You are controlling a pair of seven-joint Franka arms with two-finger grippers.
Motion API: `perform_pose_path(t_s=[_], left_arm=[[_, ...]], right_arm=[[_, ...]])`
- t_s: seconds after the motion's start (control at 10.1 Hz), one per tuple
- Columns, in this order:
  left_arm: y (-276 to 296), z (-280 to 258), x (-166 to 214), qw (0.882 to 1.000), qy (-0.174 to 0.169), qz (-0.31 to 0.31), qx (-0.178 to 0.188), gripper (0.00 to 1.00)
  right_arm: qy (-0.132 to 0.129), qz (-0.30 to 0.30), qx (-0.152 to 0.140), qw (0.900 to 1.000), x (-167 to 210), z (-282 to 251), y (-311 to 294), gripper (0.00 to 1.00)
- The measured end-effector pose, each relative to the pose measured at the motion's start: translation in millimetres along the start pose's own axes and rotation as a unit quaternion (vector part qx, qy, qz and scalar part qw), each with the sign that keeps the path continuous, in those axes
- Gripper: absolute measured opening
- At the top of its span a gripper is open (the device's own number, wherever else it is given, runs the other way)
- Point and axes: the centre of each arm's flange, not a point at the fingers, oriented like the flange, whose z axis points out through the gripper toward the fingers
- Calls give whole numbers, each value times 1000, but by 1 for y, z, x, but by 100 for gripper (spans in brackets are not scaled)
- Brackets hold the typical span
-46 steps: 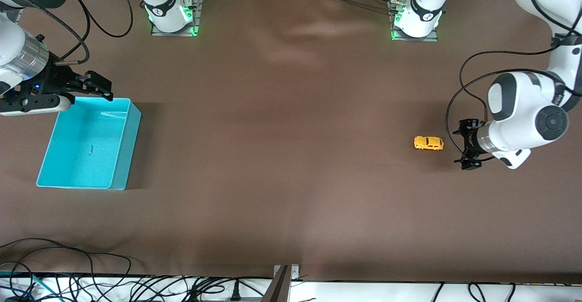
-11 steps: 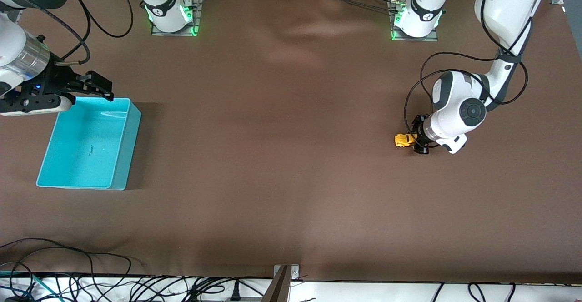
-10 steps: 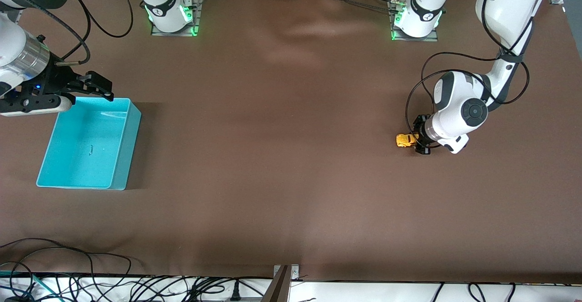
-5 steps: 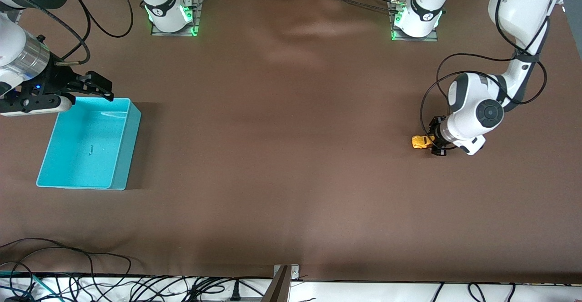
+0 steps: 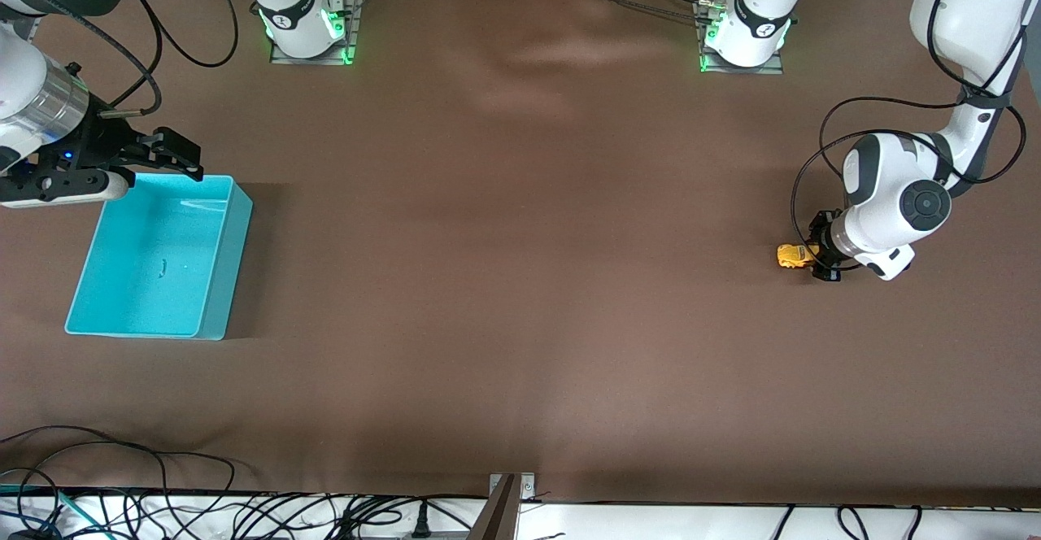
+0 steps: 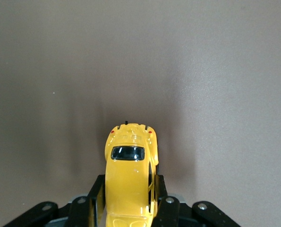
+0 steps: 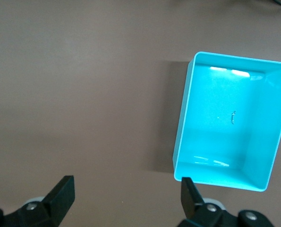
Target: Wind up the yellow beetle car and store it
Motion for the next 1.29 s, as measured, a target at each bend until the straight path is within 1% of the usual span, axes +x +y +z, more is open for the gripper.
perform_pose_path(t_s=[0.3, 0.59, 0.89, 0.99, 1.09, 1.29], left_arm=[[1, 0, 6, 1000, 1, 2, 2, 44], [3, 0, 22, 1000, 10, 3, 2, 44], [4, 0, 24, 1000, 10, 1, 2, 44], [9, -1, 25, 1000, 10, 0, -5, 45], [18, -1, 28, 1000, 10, -1, -23, 55], [35, -9, 33, 999, 9, -8, -41, 80]], right_arm=[[0, 0, 0, 1000, 1, 1, 0, 100], [-1, 0, 0, 1000, 1, 1, 0, 100], [-1, 0, 0, 1000, 1, 2, 0, 100], [-1, 0, 0, 1000, 1, 2, 0, 100], [-1, 0, 0, 1000, 1, 2, 0, 100], [-1, 0, 0, 1000, 1, 2, 0, 100]])
